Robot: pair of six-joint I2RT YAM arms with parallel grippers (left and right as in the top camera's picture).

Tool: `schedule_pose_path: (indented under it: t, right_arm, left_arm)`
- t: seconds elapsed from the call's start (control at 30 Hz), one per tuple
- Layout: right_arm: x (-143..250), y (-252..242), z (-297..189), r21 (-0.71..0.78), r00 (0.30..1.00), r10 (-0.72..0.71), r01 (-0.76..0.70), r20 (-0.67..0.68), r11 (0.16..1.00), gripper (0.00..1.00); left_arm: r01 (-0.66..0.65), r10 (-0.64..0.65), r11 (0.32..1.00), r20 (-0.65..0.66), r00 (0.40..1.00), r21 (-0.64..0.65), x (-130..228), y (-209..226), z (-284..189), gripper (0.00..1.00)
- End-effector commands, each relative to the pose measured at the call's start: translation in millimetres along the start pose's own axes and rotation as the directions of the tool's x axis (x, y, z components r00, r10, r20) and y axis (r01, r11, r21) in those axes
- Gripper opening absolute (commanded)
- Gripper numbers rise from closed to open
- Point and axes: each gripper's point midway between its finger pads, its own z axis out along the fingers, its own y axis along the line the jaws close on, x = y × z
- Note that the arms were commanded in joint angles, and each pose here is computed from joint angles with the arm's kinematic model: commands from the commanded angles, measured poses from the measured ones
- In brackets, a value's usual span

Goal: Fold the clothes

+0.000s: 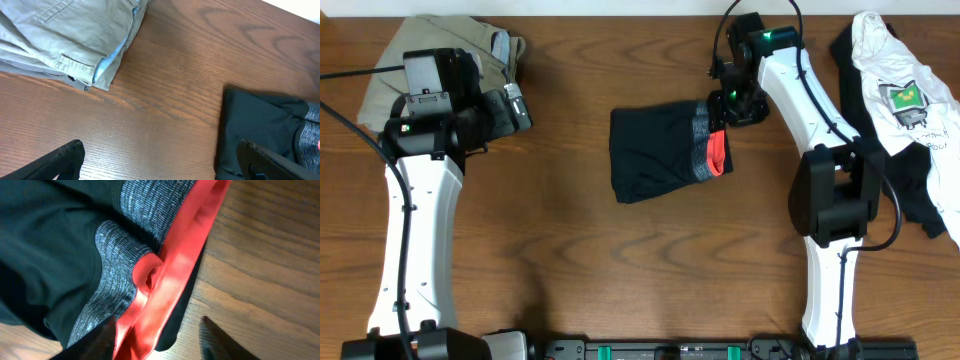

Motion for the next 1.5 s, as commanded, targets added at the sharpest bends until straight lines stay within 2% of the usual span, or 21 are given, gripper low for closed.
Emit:
schedule_pose_path:
  t: [0.0,0.27,0.57,0.77,0.93,1.1,1.17,1.3,1.47]
  right_arm:
    - [-10,10,-22,-0.031,0.997,-0.042,0.044,0.069,0.999,0.58]
    - [-11,22,-2,-0.036,0.994,-0.077,0.08,0.074,0.996,0.62]
    - [-3,-22,33,0.1,0.998,0.001,-0.007,0.064,0.995,0.61]
    - [-8,-35,35,0.092,0.995,0.04,-0.049,0.096,0.994,0.6]
    - [-28,-20,-4,-0.001,0.982,0.039,-0.04,0.185,0.999,0.68]
    - [-46,-11,-86,-0.038,0.942,0.052,-0.042,0.331,0.998,0.93]
    - [-49,-15,-122,-0.034,0.917,0.058,-0.048,0.394,0.998,0.99]
    - [-47,-32,-169,-0.028,0.874,0.088,-0.084,0.478,0.996,0.99]
    - [-33,-85,-193,-0.045,0.829,0.238,-0.25,0.506,0.967,0.99]
  left_arm:
    - [0.02,-0.02,1.0,-0.011,1.0,-0.01,-2,2,6,0.98]
    - [0.025,-0.026,1.0,-0.048,0.999,-0.019,3,5,19,0.98]
    - [0.025,-0.025,1.0,-0.048,0.999,-0.019,3,5,20,0.98]
    - [0.009,-0.009,1.0,-0.053,0.999,-0.009,5,-1,20,0.98]
    - [-0.094,0.097,0.995,-0.065,0.993,0.036,13,-29,22,0.98]
    - [-0.168,0.175,0.981,-0.064,0.983,0.099,25,-69,24,0.98]
    - [-0.204,0.213,0.97,-0.06,0.975,0.132,31,-89,23,0.98]
    - [-0.238,0.247,0.951,-0.023,0.969,0.198,37,-129,22,0.98]
    - [-0.272,0.285,0.918,-0.004,0.959,0.288,56,-187,35,0.98]
